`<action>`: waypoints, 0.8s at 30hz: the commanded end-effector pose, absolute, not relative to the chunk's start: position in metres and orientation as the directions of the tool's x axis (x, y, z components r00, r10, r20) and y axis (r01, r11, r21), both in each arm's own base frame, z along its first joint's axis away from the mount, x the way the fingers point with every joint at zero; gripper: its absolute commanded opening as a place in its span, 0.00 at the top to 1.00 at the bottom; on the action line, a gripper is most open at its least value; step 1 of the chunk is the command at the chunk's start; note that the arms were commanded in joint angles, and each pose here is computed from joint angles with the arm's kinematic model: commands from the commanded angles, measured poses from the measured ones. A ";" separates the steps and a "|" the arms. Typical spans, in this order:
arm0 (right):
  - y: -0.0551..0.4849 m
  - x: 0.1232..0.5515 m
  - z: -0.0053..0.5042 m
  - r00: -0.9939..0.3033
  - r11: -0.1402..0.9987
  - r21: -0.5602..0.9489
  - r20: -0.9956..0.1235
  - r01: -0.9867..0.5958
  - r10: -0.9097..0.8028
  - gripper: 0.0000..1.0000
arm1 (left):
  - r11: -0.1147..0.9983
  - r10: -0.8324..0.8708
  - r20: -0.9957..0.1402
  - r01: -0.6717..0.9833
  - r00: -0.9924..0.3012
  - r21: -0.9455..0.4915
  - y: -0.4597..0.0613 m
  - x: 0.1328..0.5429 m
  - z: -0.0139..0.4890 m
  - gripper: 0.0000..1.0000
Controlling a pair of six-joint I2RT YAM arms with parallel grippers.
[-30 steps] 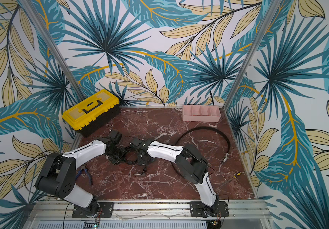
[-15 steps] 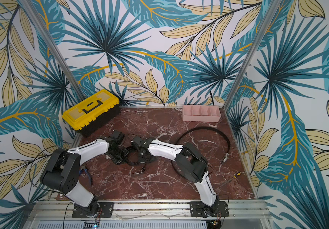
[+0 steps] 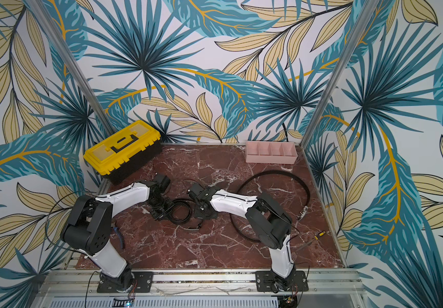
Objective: Place the belts into the storage roll
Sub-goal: Roll the belt at the center of the board.
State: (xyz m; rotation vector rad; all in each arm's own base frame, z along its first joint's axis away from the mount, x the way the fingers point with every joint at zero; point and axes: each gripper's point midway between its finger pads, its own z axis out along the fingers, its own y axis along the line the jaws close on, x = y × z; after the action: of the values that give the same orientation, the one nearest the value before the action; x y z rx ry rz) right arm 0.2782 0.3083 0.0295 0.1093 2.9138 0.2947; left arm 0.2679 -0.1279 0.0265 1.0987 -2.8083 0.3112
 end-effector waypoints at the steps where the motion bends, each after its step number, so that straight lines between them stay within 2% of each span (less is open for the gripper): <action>1: 0.268 0.253 0.003 -0.981 0.989 0.089 -0.138 0.122 0.134 0.96 | 0.692 -0.702 0.149 -0.716 -0.696 -0.089 -0.118 0.270 0.018 1.00; 5: 0.271 0.243 0.002 -0.984 0.983 0.134 -0.104 0.127 0.141 0.96 | 0.658 -0.733 0.156 -0.748 -0.662 -0.085 -0.122 0.270 0.019 1.00; 11: 0.306 0.237 0.014 -0.989 0.969 0.219 -0.069 0.111 0.129 0.94 | 0.573 -0.802 0.152 -0.816 -0.578 -0.077 -0.134 0.269 0.023 1.00; 17: 0.335 0.230 0.018 -0.983 0.938 0.303 -0.024 0.169 0.185 0.92 | 0.484 -0.860 0.166 -0.874 -0.483 -0.038 -0.146 0.261 0.019 1.00; 24: 0.367 0.231 0.025 -0.979 0.897 0.397 0.020 0.196 0.205 0.84 | 0.452 -0.872 0.171 -0.888 -0.459 -0.083 -0.163 0.261 0.024 1.00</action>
State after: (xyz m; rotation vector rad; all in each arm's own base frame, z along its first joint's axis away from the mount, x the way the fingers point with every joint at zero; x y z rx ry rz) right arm 0.2364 0.3532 0.0282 0.2748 3.0022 0.5673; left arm 0.2622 -0.1548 0.0262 1.5129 -2.6372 0.2166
